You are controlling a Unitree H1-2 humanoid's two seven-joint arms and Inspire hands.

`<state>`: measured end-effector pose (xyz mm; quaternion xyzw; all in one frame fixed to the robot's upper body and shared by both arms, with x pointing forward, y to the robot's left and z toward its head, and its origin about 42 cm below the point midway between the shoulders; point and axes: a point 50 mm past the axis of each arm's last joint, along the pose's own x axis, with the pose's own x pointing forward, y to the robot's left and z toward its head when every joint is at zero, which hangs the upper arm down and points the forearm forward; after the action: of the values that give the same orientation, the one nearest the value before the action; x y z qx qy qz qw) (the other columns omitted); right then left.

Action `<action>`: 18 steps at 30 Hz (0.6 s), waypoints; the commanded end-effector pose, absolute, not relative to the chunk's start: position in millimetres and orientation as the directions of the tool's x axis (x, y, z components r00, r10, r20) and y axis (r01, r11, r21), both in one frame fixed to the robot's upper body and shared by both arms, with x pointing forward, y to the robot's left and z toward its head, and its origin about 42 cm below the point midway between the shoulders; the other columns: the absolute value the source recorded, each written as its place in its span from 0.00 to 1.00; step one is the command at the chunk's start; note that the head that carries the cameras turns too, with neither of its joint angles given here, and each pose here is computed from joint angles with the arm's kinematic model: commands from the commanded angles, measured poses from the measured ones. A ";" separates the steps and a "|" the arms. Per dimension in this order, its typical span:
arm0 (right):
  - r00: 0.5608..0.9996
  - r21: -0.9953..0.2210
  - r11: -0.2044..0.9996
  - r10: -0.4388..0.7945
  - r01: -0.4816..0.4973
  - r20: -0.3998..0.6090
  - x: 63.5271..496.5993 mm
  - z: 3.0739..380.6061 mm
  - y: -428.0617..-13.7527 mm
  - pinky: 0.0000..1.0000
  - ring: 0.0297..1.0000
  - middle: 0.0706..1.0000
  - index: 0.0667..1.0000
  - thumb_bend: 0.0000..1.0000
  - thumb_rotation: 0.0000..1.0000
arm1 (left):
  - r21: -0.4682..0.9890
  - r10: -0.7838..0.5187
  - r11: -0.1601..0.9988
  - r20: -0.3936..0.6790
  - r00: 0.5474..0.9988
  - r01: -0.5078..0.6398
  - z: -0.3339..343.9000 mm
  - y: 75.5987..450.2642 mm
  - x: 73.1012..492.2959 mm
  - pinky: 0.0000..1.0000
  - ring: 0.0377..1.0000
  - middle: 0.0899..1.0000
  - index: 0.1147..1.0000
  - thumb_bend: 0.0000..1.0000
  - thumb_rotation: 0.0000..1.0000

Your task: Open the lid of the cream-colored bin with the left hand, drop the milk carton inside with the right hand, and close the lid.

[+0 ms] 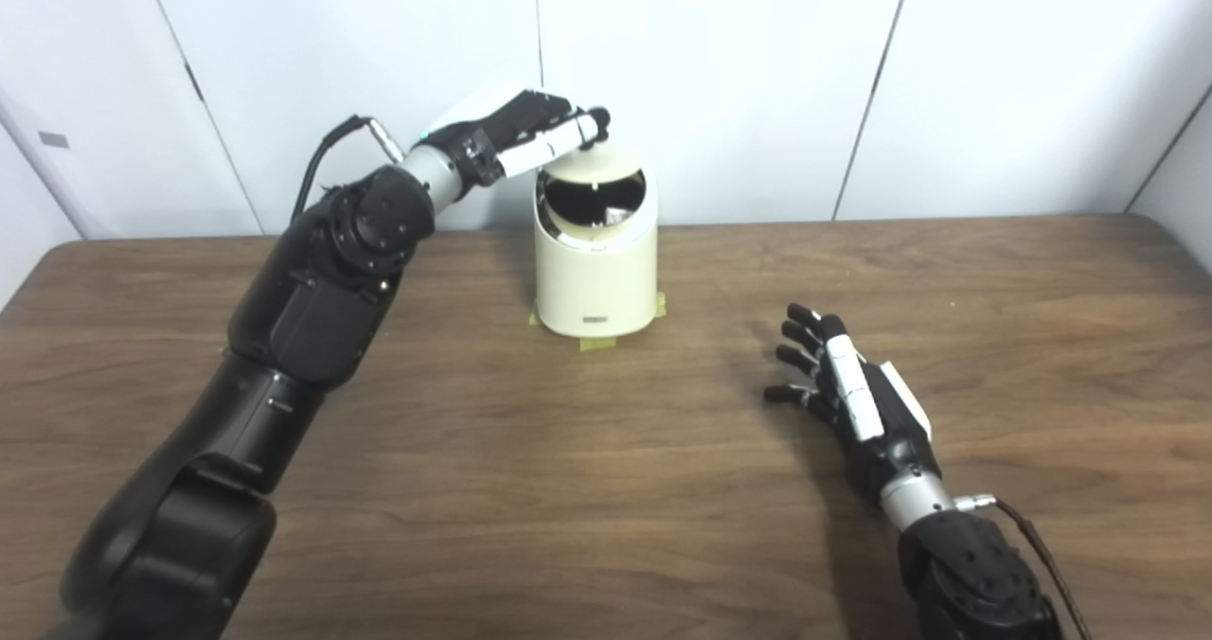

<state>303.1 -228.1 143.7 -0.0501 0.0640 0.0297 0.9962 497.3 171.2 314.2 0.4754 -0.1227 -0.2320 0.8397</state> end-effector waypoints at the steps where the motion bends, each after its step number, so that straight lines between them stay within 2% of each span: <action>1: 0.991 -0.130 0.989 0.051 -0.067 -0.124 309.7 146.2 -228.7 0.86 0.91 0.91 0.90 0.57 1.00 | 0.904 -0.532 0.375 0.027 0.846 0.207 335.0 173.0 497.5 0.84 0.79 0.74 0.70 0.51 1.00; 8: 0.992 -0.170 0.983 0.054 -0.073 -0.113 310.1 146.1 -230.0 0.84 0.90 0.91 0.90 0.56 1.00 | 0.978 -0.571 0.181 0.017 0.821 0.105 320.7 172.3 492.3 0.77 0.78 0.75 0.66 0.44 1.00; 10: 0.992 -0.173 0.982 0.056 -0.075 -0.112 310.3 146.0 -229.9 0.84 0.91 0.91 0.90 0.56 1.00 | 0.991 -0.586 0.115 0.010 0.810 0.071 314.4 172.8 490.7 0.75 0.76 0.74 0.66 0.45 1.00; 15: 0.993 -0.198 0.977 0.053 -0.073 -0.108 310.0 146.2 -230.2 0.82 0.90 0.90 0.90 0.56 1.00 | 1.000 -0.603 -0.019 -0.028 0.797 0.021 304.0 171.1 486.2 0.79 0.79 0.76 0.71 0.50 1.00; 18: 0.993 -0.226 0.972 0.049 -0.071 -0.105 310.4 146.6 -230.0 0.80 0.89 0.90 0.90 0.56 1.00 | 0.991 -0.617 -0.130 -0.058 0.785 -0.029 298.7 170.8 482.3 0.88 0.81 0.77 0.70 0.49 1.00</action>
<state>305.8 -228.3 143.8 -0.0971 0.0523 0.0298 0.9934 482.8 165.5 295.0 0.6848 -0.2254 -0.2373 0.6512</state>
